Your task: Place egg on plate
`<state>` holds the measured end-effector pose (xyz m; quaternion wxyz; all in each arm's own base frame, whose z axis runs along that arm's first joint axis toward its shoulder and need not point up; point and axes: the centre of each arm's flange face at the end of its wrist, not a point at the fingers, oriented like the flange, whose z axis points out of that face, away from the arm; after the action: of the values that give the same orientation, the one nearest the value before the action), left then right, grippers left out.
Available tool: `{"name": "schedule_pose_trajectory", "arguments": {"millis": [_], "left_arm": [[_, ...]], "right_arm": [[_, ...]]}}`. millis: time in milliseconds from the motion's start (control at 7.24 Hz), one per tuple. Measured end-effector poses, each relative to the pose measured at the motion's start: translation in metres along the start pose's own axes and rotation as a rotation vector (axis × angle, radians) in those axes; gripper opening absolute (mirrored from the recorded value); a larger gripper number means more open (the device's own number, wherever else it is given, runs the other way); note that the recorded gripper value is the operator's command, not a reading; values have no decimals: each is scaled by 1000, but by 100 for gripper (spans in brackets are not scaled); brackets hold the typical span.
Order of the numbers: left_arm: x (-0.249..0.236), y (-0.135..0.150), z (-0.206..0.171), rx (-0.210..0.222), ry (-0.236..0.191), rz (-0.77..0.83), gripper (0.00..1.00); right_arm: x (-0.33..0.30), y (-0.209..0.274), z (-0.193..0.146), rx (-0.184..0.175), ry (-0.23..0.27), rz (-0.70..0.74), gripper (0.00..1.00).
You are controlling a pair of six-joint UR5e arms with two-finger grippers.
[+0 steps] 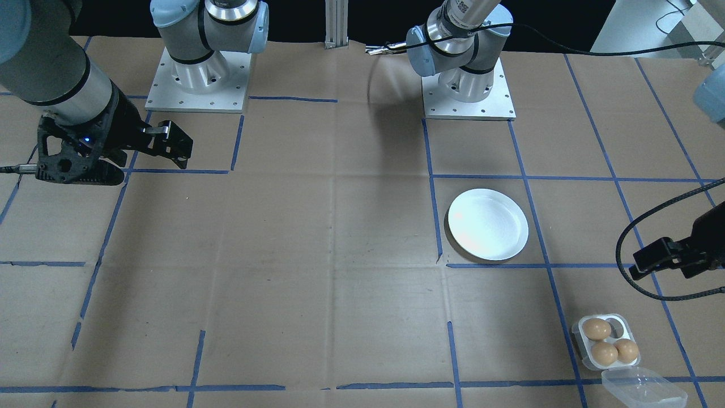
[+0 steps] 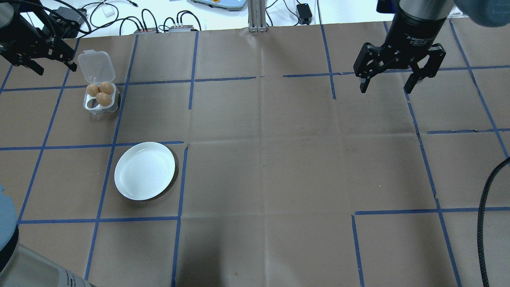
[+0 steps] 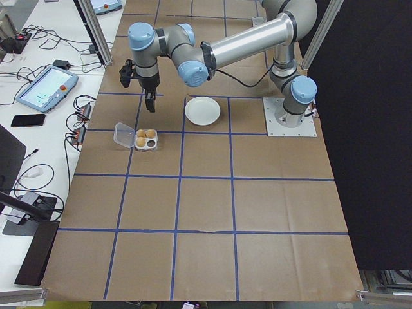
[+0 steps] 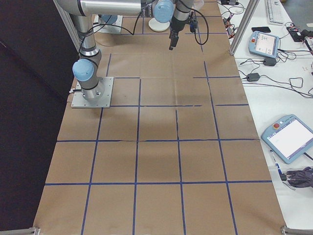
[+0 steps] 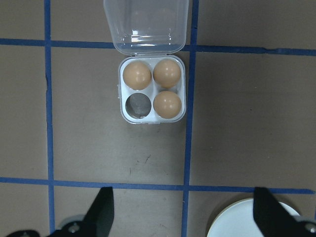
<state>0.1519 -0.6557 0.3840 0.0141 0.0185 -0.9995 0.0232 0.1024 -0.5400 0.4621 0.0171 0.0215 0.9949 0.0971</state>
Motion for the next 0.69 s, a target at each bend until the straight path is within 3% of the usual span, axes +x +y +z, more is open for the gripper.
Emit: {"name": "schedule_pose_trajectory", "arguments": {"millis": [414, 691], "left_arm": [[-3, -7, 98, 29, -13, 18, 100], [-7, -10, 143, 53, -28, 22, 99]], "right_arm": [[0, 0, 0, 0, 0, 0, 100], [0, 0, 0, 0, 0, 0, 100]]}}
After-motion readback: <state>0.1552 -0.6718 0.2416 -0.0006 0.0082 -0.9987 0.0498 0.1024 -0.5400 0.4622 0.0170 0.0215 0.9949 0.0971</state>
